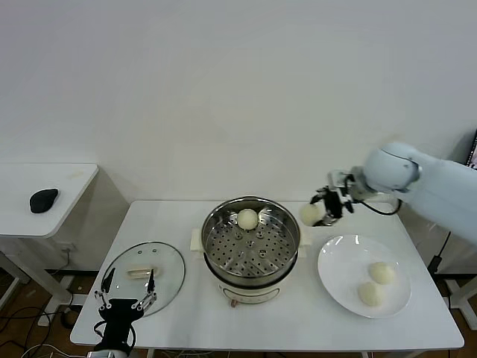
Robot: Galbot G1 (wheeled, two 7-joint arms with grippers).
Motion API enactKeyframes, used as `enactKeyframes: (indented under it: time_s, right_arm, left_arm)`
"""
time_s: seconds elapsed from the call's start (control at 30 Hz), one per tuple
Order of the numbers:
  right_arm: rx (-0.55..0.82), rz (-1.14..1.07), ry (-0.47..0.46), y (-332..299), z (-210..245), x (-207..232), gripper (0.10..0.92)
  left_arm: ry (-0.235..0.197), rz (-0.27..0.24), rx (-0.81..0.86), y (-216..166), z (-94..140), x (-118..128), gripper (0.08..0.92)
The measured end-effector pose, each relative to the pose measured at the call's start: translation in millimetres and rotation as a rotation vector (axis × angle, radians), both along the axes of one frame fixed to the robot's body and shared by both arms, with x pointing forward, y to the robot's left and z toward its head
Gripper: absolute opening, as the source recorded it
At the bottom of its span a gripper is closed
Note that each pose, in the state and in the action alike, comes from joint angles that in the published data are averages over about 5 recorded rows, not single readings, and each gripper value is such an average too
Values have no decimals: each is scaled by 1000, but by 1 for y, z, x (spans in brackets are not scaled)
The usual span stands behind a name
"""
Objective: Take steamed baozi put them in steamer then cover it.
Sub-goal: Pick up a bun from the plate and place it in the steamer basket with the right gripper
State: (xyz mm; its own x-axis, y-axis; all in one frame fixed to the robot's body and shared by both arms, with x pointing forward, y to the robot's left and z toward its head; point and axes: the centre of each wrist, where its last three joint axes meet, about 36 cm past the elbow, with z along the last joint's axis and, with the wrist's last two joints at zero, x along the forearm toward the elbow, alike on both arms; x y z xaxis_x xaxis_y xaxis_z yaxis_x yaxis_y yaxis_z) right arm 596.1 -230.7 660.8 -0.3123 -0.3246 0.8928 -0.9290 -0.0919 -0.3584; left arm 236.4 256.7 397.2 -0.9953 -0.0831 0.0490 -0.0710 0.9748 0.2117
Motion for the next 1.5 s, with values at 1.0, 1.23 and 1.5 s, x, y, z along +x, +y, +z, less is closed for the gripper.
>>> enactKeyframes:
  time_s: [1.0,1.23,1.5]
  right_arm:
    - [-24,6,116,200,-80,17,614]
    - [-26,0,123,206,-83,18,776]
    - [-63,17,109,169,-46,23,823]
  left_arm:
    - [-13,20,13,7,4,-1,823]
    - [-15,18,11,7,4,-1,823]
    - [-18,16,10,6,4,0,823]
